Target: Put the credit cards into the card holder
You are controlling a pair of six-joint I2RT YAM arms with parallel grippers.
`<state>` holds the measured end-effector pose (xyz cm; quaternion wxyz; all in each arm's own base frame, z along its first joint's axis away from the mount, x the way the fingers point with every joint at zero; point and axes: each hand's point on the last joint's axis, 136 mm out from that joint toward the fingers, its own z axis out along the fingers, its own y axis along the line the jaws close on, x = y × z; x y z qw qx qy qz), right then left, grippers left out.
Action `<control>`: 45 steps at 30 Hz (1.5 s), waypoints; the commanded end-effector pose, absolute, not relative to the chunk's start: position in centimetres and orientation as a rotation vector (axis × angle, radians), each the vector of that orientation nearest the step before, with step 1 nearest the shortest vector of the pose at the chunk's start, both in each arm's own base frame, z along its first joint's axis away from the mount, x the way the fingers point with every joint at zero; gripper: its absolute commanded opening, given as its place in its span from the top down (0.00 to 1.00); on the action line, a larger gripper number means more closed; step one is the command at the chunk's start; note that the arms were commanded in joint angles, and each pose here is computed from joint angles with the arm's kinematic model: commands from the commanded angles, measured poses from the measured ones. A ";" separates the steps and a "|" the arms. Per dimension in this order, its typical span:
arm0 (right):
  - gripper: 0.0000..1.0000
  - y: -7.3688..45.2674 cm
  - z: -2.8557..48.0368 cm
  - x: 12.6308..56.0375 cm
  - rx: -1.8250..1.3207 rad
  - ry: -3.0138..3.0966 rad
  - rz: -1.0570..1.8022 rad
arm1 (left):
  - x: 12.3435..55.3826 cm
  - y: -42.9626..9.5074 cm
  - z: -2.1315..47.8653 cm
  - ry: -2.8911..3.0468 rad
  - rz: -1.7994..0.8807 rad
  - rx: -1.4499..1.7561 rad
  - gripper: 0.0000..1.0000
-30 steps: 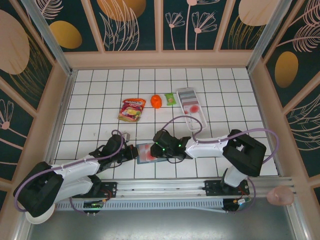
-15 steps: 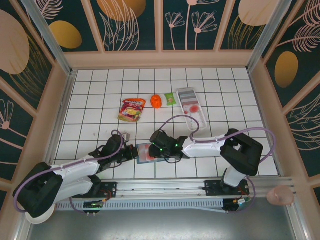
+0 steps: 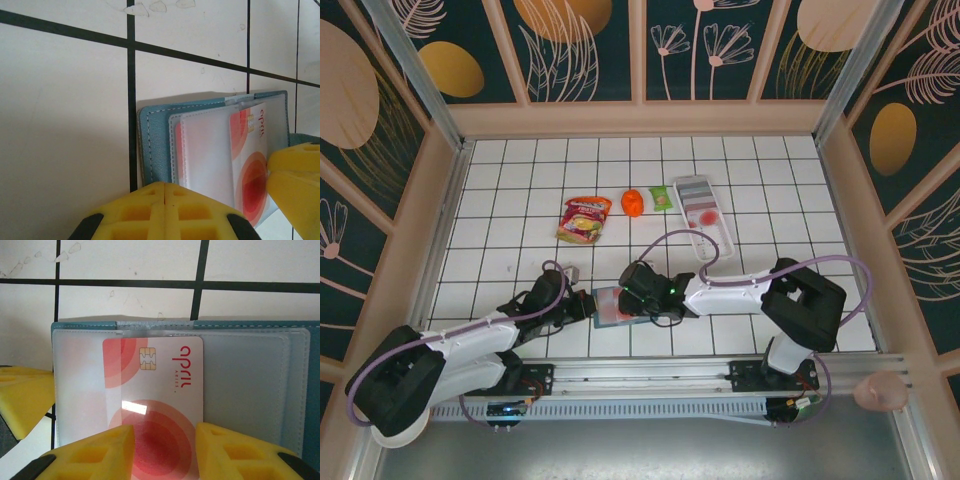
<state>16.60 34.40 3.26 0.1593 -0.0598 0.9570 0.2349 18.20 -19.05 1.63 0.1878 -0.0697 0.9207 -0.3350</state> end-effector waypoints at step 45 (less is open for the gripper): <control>0.61 35.4 3.3 16.7 -0.215 2.714 0.601 | 17.4 -18.5 1.0 2.609 -0.935 -0.217 1.00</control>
